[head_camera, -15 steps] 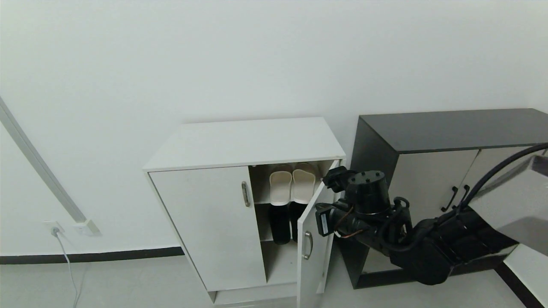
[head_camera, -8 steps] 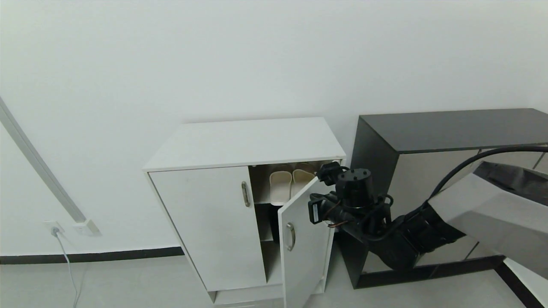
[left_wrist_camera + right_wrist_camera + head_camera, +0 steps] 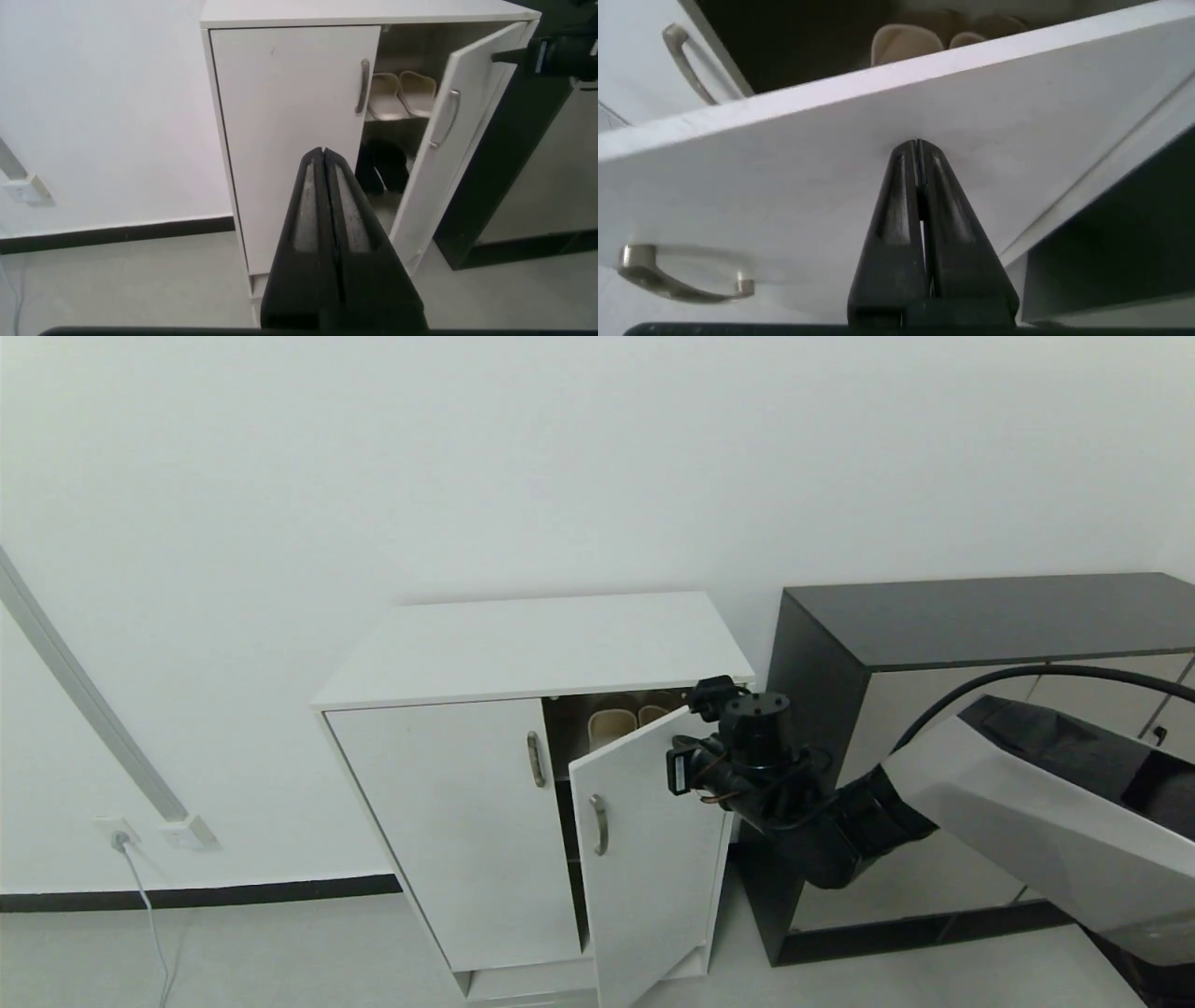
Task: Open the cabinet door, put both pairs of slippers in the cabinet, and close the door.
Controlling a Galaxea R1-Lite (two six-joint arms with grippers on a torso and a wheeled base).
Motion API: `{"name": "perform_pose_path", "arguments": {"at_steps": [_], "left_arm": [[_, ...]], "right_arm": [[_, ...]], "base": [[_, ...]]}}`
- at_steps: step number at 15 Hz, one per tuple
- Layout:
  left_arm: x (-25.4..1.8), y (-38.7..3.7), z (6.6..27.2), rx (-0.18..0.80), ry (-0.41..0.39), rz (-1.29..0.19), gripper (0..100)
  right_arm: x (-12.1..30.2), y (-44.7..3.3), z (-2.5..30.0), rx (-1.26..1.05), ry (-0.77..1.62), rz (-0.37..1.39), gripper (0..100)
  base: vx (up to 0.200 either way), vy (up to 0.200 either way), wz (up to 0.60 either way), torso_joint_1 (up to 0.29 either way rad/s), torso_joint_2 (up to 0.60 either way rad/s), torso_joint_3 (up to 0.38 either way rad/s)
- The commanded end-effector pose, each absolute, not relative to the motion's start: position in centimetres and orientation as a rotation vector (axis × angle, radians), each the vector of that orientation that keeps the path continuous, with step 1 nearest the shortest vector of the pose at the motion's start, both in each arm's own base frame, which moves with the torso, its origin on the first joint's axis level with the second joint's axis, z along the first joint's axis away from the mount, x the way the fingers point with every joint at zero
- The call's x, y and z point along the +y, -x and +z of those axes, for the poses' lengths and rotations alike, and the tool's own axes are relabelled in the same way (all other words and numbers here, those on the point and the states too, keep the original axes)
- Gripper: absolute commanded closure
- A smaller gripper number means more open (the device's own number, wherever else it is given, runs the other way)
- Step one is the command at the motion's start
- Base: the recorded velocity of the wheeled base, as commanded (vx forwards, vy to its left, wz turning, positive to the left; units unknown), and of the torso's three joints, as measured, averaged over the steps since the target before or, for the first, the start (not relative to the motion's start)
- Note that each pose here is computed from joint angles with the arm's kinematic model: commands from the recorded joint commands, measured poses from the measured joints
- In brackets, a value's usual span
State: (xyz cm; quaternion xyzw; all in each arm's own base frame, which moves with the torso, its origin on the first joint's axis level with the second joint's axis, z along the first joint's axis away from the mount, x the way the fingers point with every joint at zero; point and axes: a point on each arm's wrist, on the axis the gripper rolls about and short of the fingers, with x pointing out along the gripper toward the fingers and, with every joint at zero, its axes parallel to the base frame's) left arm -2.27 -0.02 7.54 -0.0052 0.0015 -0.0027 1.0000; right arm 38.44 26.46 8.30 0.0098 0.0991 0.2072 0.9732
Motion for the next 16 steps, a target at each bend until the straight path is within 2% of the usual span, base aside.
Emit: {"name": "perform_pose_path", "arguments": {"at_steps": [1,16], "left_arm": [[0.0,2.3,7.5,0.003,0.011,-0.006,100],[0.0,2.3,7.5,0.003,0.012,-0.005,100]], "right_arm": [[26.7,-39.7,7.0,0.201,-0.02,0.407,100],[25.9,-44.0,7.1,0.181,-0.029,0.349,100]], "base": [[0.0,0.0,0.0,0.0,0.0,0.0],[0.0,0.0,0.0,0.0,0.0,0.0]]}}
